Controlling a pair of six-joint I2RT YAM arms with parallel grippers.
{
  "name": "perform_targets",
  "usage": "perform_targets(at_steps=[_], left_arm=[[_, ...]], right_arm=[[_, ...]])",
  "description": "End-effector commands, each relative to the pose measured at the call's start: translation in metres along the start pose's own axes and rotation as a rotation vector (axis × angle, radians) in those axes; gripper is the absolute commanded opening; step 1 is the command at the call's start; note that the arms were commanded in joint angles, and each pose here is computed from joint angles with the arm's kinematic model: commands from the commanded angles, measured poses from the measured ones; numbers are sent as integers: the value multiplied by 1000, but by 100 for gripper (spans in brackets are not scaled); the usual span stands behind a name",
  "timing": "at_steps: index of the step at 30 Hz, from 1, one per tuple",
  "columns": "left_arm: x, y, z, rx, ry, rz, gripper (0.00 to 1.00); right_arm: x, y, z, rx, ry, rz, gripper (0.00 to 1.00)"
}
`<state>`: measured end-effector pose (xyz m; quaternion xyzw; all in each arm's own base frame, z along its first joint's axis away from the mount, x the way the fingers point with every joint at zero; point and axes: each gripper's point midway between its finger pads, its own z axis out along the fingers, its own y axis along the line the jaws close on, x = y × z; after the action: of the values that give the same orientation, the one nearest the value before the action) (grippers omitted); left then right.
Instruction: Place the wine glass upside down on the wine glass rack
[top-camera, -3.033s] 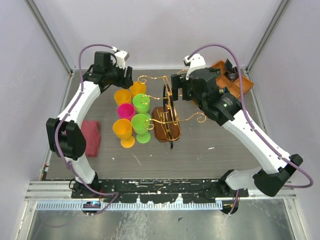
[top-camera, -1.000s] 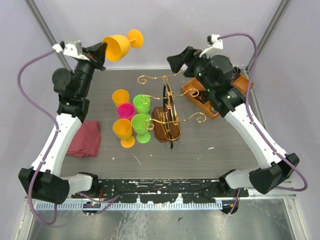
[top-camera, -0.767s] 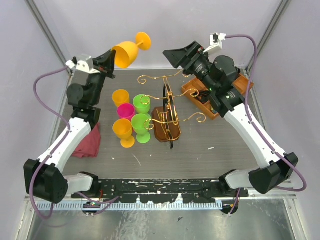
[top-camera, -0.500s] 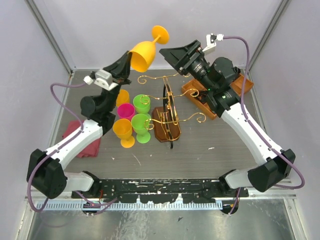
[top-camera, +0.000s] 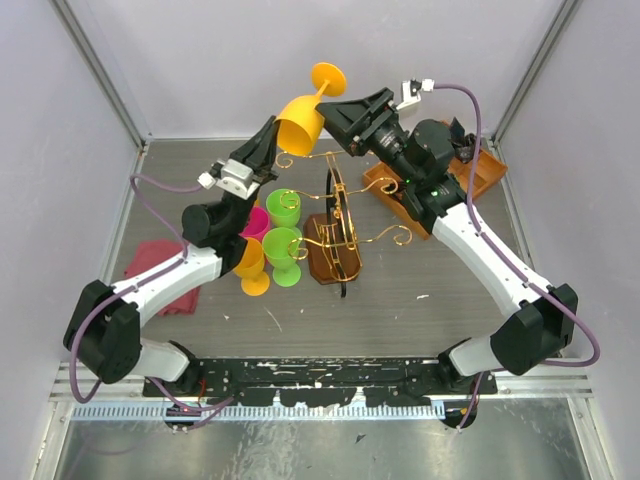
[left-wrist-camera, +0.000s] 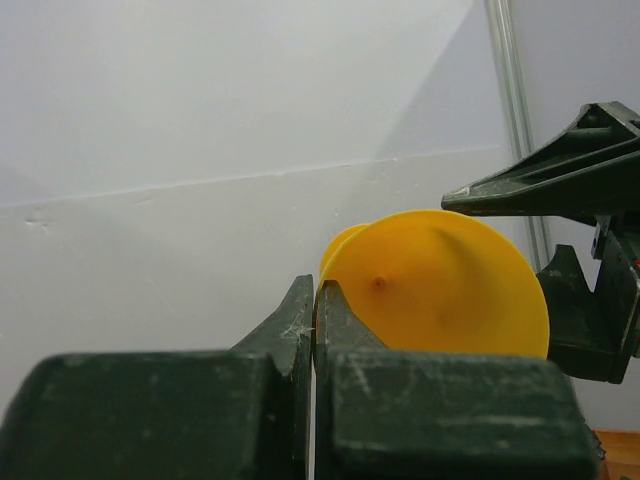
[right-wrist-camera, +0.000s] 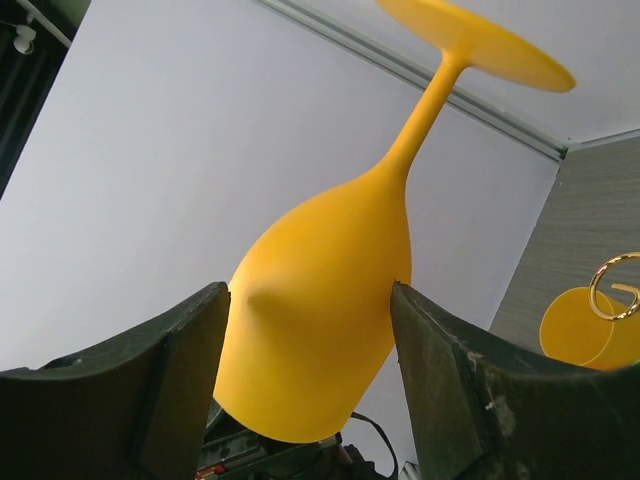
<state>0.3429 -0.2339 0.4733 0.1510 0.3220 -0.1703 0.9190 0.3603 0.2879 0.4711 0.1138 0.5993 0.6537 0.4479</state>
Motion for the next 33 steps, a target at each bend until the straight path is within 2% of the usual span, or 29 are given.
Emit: perform_targets(at_steps=[1, 12, 17, 24, 33], left_arm=[[-33, 1, 2, -6, -90, 29, 0], [-41, -8, -2, 31, -88, 35, 0], [-43, -11, -3, 39, -86, 29, 0], [-43, -14, -3, 44, -87, 28, 0], [-46, -19, -1, 68, -93, 30, 0]], right_arm=[[-15, 34, -8, -81, -70, -25, 71], [-34, 27, -2, -116, -93, 18, 69], [-31, 24, 2, -147, -52, 58, 68], [-21, 20, 8, -179, 8, 113, 60], [-20, 20, 9, -190, 18, 97, 56]])
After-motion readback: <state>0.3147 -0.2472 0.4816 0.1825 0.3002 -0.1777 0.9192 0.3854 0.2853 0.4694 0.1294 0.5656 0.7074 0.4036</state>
